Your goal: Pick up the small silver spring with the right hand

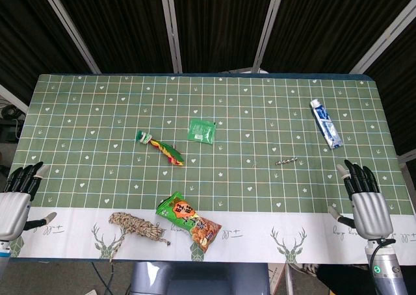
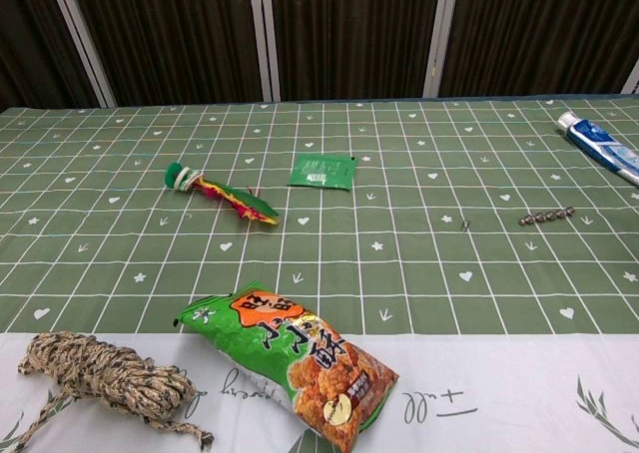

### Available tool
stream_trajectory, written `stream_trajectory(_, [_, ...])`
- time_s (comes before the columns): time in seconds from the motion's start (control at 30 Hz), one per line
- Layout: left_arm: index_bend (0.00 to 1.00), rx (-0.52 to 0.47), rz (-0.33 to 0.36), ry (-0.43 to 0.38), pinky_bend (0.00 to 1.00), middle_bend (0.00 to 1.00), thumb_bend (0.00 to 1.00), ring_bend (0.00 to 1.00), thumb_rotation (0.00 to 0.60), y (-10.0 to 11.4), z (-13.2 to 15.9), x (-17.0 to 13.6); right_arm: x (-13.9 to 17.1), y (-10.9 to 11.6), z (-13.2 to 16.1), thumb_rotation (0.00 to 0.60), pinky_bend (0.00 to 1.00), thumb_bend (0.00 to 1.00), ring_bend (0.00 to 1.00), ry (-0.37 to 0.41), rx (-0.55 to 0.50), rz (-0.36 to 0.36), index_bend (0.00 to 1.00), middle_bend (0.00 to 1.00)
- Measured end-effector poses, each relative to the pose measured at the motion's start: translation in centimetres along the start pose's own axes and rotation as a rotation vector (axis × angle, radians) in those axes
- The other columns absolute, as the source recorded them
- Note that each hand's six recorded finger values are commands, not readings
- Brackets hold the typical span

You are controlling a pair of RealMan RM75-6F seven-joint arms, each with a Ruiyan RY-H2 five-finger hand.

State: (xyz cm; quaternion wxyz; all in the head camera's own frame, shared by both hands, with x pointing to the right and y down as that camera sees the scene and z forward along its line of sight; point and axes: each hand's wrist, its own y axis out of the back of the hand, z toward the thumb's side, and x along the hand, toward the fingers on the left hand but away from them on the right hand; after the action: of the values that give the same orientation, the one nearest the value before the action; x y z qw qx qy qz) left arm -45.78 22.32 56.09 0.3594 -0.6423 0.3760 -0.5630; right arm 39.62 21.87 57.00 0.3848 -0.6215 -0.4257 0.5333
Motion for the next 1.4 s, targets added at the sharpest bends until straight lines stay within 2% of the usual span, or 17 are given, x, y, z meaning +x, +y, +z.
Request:
stream_trajectory(0.37, [0.0, 0.001, 0.0, 0.0, 0.0, 0.0, 0.07, 0.0, 0.6, 0.0, 0.0, 0.1, -0.4, -0.1, 0.4, 0.6, 0.0, 0.11, 0.0, 0.011, -0.019, 0.011, 0.07, 0.0])
stream_trajectory(0.53, [0.0, 0.002, -0.002, -0.002, 0.0, 0.0, 0.07, 0.0, 0.6, -0.1, 0.0, 0.2, -1.5, -0.5, 1.1, 0.6, 0.0, 0.11, 0.0, 0.036, -0.027, 0.04, 0.24, 0.03])
stream_trajectory(0.73, [0.0, 0.005, -0.009, 0.0, 0.0, 0.0, 0.07, 0.0, 0.6, -0.4, 0.0, 0.5, -4.6, -1.1, 3.1, 0.6, 0.0, 0.11, 0.0, 0.103, -0.027, 0.064, 0.36, 0.11])
stream_trajectory(0.87, [0.0, 0.007, -0.014, -0.002, 0.0, 0.0, 0.07, 0.0, 0.6, -0.5, 0.1, 0.7, -6.8, -2.0, 4.5, 0.6, 0.0, 0.11, 0.0, 0.128, -0.038, 0.098, 0.41, 0.14])
stream_trajectory(1.07, [0.0, 0.004, -0.016, -0.002, 0.0, 0.0, 0.07, 0.0, 0.6, -0.5, 0.1, 0.7, -9.8, -3.9, 6.3, 0.6, 0.0, 0.12, 0.0, 0.16, -0.026, 0.14, 0.43, 0.14])
stream_trajectory(1.27, [0.0, -0.001, -0.017, -0.005, 0.0, 0.0, 0.07, 0.0, 0.6, -0.5, 0.1, 0.7, -11.8, -6.6, 7.4, 0.6, 0.0, 0.13, 0.0, 0.148, -0.017, 0.198, 0.44, 0.15])
stream_trajectory(1.4, [0.0, -0.008, -0.021, -0.006, 0.0, 0.0, 0.07, 0.0, 0.6, -0.5, 0.1, 0.7, -13.0, -7.9, 8.8, 0.6, 0.0, 0.17, 0.0, 0.158, -0.009, 0.207, 0.46, 0.15])
